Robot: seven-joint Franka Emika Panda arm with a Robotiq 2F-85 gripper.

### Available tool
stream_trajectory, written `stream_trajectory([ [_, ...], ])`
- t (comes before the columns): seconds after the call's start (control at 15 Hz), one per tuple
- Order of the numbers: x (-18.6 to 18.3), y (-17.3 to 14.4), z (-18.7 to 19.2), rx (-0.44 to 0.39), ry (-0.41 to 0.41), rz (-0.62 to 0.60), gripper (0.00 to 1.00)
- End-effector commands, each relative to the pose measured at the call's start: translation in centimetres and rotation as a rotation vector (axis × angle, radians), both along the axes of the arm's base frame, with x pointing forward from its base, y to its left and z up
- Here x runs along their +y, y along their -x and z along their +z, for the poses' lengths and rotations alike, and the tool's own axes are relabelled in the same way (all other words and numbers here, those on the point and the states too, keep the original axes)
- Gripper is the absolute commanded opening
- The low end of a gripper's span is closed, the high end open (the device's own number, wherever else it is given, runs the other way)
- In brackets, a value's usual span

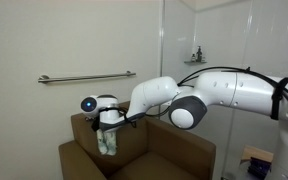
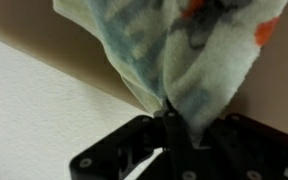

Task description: Use the towel from the seat to wipe the backrest of the sofa.

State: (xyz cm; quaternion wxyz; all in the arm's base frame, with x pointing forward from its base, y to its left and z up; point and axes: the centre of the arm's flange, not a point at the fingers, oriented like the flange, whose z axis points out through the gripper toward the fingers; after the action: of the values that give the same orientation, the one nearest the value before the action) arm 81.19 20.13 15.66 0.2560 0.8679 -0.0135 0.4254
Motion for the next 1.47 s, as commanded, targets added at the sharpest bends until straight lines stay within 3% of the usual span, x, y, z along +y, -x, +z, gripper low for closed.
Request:
stream_trajectory([
  [0.0,8.1,-0.4,-4.6,0.057,-0.144,0.102,0.06],
  [0.2,13.0,1.7,-6.8,0.111,-0.261,0.212,0.06],
  [0.4,14.4,2.7,-7.8,0.140,-0.336,0.279,0.06],
  [0.67,9.5,0.2,-7.9,0.124,-0.260,0.223,0.06],
  [1.0,-1.5,-3.2,-6.7,0.077,-0.120,0.108,0.06],
  [1.4,-4.7,-2.1,-5.7,0.055,-0.048,0.050,0.05],
])
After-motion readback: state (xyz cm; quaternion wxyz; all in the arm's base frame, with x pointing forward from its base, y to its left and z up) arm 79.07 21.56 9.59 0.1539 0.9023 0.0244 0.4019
